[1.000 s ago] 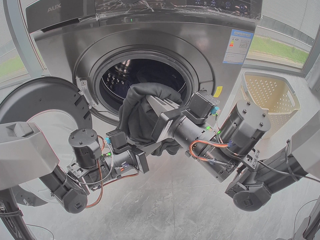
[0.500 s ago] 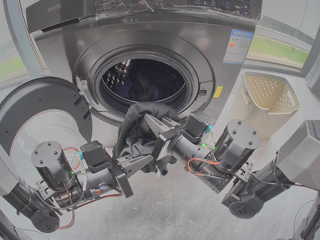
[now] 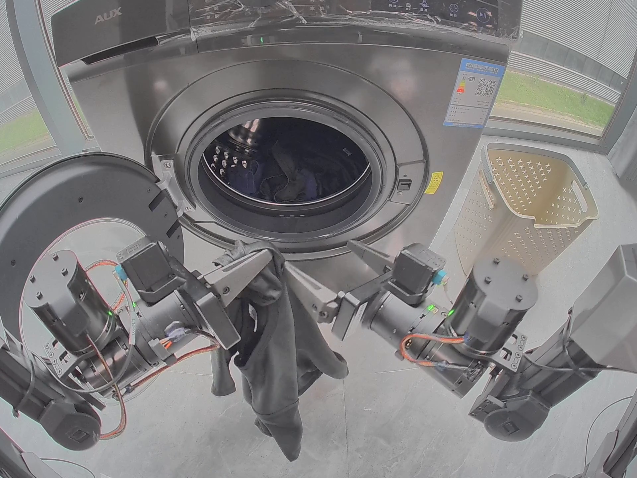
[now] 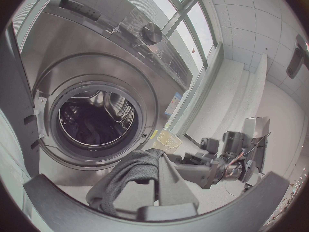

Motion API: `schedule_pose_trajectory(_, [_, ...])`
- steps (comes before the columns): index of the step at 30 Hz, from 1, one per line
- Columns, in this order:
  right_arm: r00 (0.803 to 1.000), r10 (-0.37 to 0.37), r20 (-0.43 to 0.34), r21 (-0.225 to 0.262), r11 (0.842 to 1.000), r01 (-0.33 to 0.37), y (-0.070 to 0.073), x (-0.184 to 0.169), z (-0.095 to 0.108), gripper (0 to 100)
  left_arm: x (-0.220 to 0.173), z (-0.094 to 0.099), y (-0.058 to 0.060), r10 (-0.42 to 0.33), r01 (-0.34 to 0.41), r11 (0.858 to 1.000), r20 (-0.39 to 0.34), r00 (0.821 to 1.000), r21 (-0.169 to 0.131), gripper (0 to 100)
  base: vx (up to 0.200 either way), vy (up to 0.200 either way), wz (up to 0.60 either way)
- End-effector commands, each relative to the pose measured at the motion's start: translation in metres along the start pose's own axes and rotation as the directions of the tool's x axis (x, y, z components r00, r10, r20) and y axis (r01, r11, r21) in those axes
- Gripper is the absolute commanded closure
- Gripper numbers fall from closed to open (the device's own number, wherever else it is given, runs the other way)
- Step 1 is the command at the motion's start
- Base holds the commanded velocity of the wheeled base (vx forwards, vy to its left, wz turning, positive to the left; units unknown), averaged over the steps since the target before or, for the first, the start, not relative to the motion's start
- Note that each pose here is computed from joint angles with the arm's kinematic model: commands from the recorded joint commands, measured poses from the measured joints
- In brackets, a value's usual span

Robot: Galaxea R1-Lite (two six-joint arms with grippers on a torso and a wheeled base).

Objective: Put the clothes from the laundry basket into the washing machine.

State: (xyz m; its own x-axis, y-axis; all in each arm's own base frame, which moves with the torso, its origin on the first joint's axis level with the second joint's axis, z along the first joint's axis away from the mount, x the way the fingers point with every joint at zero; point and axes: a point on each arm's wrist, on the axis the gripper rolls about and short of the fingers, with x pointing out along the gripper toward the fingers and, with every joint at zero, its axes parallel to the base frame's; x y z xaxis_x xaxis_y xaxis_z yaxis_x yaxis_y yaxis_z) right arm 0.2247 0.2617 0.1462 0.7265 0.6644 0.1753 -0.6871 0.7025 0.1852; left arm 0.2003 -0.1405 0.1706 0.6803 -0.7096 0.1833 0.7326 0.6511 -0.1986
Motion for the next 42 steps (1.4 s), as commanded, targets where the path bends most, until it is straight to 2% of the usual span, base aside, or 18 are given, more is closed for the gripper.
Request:
schedule_pose_trajectory(1, [0.999,-0.041,0.014,-0.012,0.999,0.041,-0.014,-0.01,0.01,0,0.005,0.008,0.004,0.034,-0.035,0.999,0.039,0.999,0.005,100,0.0,0.0,0.0])
schedule_pose_trajectory(6, [0.998,-0.065,-0.016,-0.023,0.998,0.064,-0.022,-0.016,0.005,0,0.008,0.012,0.004,0.045,-0.045,0.999,0.061,0.997,0.008,100,0.0,0.0,0.0])
schedule_pose_trajectory(10, [0.994,-0.073,-0.08,-0.037,0.997,0.07,-0.024,-0.025,-0.009,0,0.01,0.019,0.003,0.048,-0.049,0.999,0.096,0.994,0.013,100,0.0,0.0,0.0])
schedule_pose_trajectory(21, [0.983,-0.035,-0.182,-0.062,0.998,0.024,-0.011,-0.024,-0.043,0,0.014,0.028,0.002,0.048,-0.051,0.998,0.141,0.989,0.019,100,0.0,0.0,0.0])
schedule_pose_trajectory(26, [0.979,-0.006,-0.203,-0.064,0.998,-0.007,-0.002,-0.016,-0.061,0,0.021,0.037,0.002,0.079,-0.084,0.996,0.195,0.978,0.02,100,0.0,0.0,0.0])
schedule_pose_trajectory(33, [0.972,0.025,-0.233,-0.071,0.997,-0.043,0.009,-0.002,-0.088,0,0.023,0.042,0.002,0.082,-0.088,0.996,0.216,0.973,0.02,100,0.0,0.0,0.0])
schedule_pose_trajectory(42, [0.973,0.02,-0.231,-0.097,0.994,-0.043,0.003,0.026,-0.12,0,0.024,0.045,0.002,0.083,-0.09,0.996,0.23,0.97,0.021,100,0.0,0.0,0.0])
